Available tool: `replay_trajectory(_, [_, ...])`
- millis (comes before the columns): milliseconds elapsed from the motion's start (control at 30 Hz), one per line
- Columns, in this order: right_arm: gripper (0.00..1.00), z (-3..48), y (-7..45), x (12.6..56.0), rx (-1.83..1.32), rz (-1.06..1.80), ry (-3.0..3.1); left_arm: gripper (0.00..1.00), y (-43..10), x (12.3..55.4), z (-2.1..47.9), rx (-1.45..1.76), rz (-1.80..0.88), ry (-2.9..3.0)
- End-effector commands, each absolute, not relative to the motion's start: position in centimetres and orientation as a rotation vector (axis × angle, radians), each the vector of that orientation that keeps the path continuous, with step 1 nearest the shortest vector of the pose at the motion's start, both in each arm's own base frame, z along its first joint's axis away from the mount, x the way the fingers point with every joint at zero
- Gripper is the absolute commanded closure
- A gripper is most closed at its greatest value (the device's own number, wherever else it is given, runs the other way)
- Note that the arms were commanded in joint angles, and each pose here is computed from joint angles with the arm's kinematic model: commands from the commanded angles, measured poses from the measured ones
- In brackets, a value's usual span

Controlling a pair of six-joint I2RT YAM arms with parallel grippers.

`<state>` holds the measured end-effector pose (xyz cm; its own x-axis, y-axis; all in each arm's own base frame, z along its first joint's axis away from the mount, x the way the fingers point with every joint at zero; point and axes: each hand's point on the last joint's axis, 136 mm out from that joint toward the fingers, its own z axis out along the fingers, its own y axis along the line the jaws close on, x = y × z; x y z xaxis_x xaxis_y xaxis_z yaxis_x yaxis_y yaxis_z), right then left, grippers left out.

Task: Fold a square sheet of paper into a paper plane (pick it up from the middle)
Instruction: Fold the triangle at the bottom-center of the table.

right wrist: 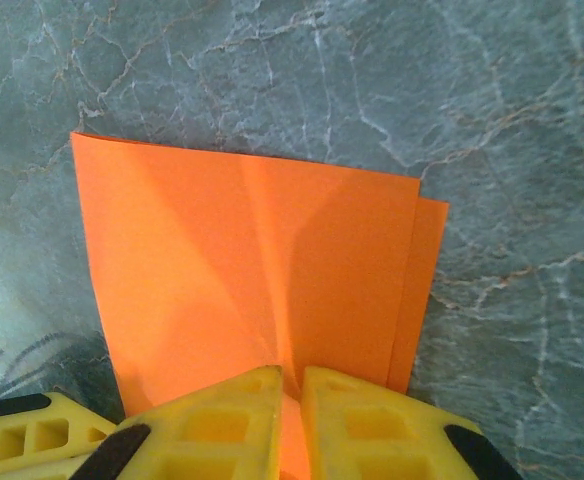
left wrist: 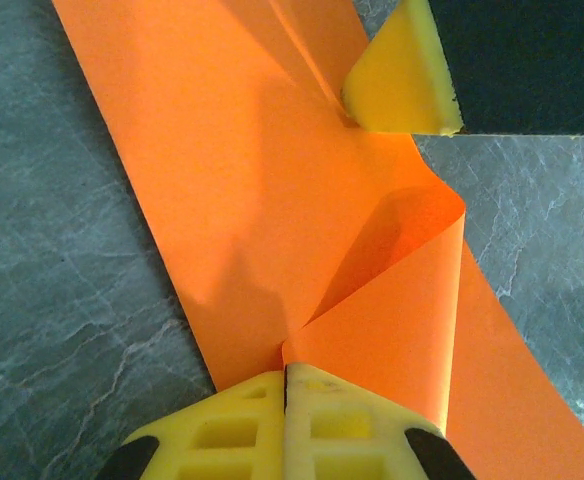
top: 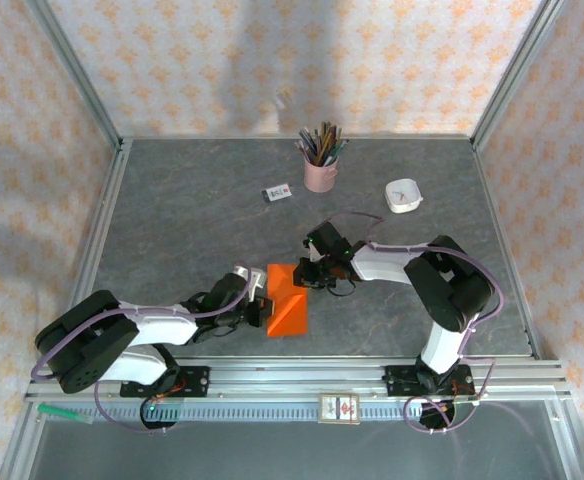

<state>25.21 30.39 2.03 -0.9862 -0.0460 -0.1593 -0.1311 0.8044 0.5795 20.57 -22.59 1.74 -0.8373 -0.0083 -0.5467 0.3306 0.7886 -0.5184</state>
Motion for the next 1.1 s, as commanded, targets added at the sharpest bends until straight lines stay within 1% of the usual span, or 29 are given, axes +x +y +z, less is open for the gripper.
replay_trajectory(0, [0.85,-0.8,28.2,24.8,-0.112,0.745,2.931,1.00,-22.2,21.0,2.1,0.245,-0.814,2.437])
replay_trajectory(733, [0.86,-0.9,28.1,24.8,-0.105,0.745,2.933,1.00,-22.5,21.0,1.3,0.261,-0.798,2.478])
replay_trajectory(1067, [0.84,0.0,28.4,25.6,-0.129,0.730,2.909,1.00,-22.8,20.6,2.1,0.293,-0.831,2.471])
